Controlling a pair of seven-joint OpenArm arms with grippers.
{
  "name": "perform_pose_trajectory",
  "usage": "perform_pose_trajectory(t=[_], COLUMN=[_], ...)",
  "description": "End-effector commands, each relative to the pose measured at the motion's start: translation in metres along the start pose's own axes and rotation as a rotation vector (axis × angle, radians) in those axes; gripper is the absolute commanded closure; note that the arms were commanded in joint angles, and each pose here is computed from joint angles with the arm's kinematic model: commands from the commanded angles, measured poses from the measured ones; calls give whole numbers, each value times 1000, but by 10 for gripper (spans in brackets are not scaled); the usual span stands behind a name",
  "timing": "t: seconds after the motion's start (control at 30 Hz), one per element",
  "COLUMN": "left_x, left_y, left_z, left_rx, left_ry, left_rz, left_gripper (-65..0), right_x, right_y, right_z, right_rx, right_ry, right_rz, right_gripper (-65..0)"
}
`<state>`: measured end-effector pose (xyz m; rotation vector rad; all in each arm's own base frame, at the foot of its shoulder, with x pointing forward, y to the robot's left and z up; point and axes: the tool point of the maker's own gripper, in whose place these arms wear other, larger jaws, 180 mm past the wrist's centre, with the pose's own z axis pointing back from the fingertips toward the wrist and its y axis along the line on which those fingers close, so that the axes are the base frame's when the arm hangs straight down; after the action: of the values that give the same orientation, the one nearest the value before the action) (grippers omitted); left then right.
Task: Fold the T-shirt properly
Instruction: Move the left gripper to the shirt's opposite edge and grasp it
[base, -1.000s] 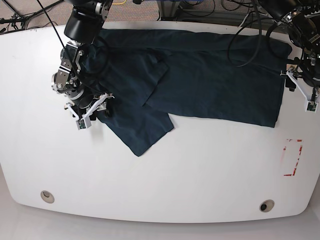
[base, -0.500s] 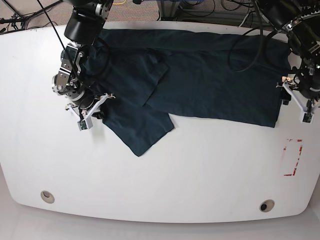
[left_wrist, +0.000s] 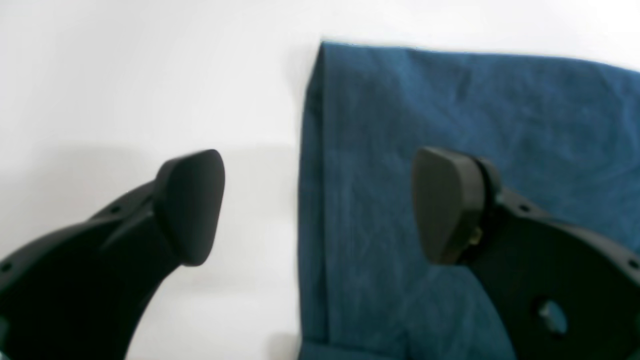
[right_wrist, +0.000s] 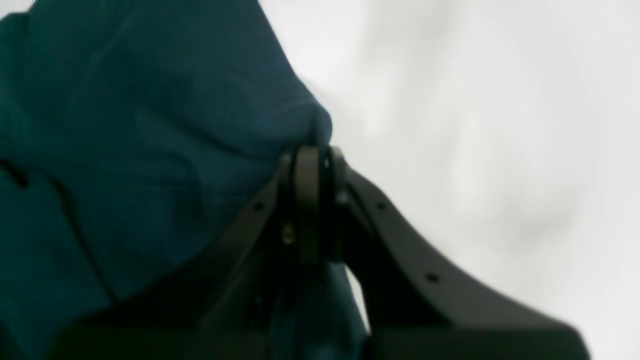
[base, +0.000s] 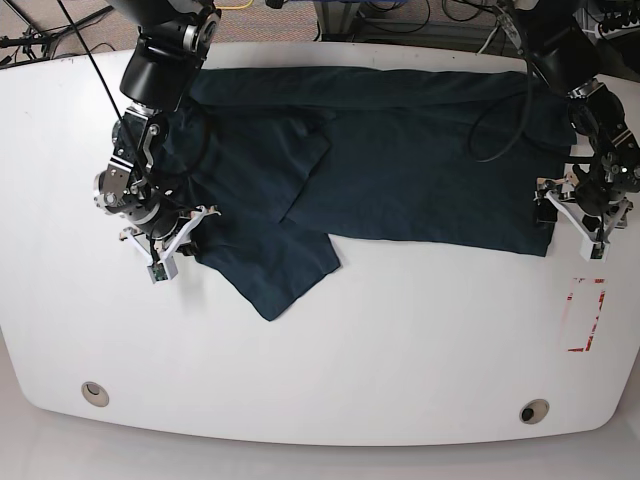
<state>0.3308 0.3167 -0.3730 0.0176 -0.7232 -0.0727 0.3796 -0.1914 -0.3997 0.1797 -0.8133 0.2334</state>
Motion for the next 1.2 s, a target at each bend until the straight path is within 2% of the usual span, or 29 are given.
perform_pose_trajectory(t=[0.0,0.2,0.33,0.57,0.8,0.87,0.97,1.13,1.17], left_x=[21,16,22,20,23,24,23,24,24], left_y=[7,-1,3,0,-16,-20,-25,-24,-24], left_z=[-2,-15,-21,-38,-49,-50,-52,-52,-52], left_rx=[-2,-40,-21,-50,-94,-102,-112,-108,-108], left_ry=[-61,-72,-98,-74,-36,-32,-23,-22,-22], left_rz=[-6,19,77,143,88,73,57,56,56], left_gripper=[-553,-553,-553,-554,-546,-526,-417,-150,-113], right_x=[26,27,27,27,30,31,31,32,33], right_y=[-6,-7,-7,-7,3,4,6,6,6], right_z=[4,4,4,4,0,0,0,-1,-1], right_rx=[-12,-14,-14,-14,8,10,16,16,16], right_ry=[-67,-69,-69,-69,-59,-54,-50,-50,-51], right_rz=[15,17,17,17,56,73,87,91,91], right_gripper=[0,0,0,0,0,0,0,0,0])
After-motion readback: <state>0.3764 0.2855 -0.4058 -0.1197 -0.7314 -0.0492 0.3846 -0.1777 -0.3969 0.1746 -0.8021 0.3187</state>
